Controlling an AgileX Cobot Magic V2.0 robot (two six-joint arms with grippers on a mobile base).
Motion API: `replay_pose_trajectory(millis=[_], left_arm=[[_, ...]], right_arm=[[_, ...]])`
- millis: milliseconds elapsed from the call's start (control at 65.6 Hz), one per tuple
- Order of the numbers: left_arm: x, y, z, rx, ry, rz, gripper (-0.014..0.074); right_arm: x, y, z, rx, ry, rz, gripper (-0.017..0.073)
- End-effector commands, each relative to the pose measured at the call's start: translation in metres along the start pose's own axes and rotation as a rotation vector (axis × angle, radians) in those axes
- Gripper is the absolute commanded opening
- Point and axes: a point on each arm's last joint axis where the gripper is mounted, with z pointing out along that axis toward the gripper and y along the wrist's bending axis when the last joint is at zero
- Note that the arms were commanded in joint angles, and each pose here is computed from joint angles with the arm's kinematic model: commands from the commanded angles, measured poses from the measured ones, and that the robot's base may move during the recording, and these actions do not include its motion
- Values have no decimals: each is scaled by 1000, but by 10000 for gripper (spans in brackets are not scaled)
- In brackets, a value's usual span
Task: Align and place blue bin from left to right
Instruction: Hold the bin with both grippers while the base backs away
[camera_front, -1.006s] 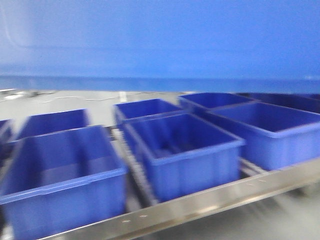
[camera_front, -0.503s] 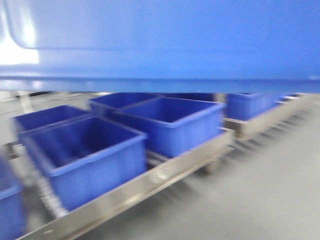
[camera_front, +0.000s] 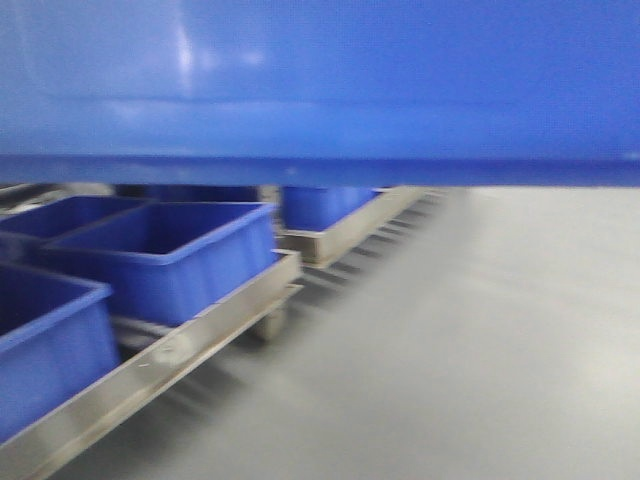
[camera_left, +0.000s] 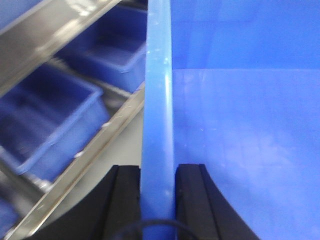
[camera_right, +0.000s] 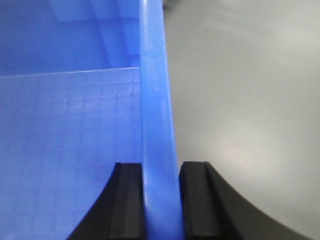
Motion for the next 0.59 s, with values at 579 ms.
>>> replay_pose_trajectory(millis=[579], left_arm=[[-6, -9, -7, 101, -64, -3, -111]], right_arm=[[-5, 3, -5, -23, -52, -90, -81]])
